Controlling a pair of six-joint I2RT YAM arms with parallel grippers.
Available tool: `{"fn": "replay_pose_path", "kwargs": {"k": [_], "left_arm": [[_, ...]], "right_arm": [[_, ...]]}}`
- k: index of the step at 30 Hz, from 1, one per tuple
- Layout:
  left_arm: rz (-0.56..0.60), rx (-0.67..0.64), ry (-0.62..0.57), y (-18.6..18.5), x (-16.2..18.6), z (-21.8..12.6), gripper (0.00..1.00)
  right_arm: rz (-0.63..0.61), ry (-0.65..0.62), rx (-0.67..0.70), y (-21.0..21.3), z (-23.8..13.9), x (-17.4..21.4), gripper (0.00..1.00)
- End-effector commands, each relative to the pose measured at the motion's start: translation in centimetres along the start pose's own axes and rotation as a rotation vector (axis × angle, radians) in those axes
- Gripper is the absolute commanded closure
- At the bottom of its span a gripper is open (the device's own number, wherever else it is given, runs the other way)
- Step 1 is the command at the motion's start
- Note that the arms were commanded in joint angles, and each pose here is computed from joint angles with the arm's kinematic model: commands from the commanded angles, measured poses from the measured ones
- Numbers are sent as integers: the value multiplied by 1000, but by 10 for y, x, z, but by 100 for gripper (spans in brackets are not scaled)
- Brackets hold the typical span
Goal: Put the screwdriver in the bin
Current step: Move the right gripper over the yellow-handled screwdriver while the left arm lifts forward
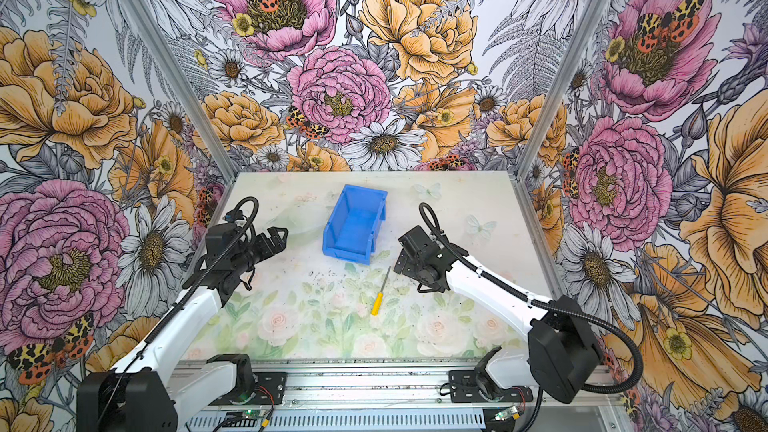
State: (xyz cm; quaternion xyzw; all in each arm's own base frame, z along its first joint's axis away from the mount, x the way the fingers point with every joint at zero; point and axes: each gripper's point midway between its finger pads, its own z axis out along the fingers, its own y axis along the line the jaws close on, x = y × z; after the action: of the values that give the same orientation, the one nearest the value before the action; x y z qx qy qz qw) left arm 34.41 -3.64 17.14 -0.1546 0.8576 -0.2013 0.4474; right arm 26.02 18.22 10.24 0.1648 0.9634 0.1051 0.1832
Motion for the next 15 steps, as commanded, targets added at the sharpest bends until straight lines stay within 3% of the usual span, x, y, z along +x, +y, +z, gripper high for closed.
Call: {"fn": "replay_pose_path", "kwargs": {"k": [1,7,11,15], "left_arm": [[-19,79,64,-20,5,-3,1],[-135,194,217,-44,37,-8,1],[-124,222,287,-58,63,-12,1],[-111,222,285,-60,74,-21,1]], "right_arm": [[-41,53,-4,19,5,16,1],[-82,93,-4,38,14,26,3],[-114,124,8,45,22,42,4],[-166,137,33,52,33,55,4]]}}
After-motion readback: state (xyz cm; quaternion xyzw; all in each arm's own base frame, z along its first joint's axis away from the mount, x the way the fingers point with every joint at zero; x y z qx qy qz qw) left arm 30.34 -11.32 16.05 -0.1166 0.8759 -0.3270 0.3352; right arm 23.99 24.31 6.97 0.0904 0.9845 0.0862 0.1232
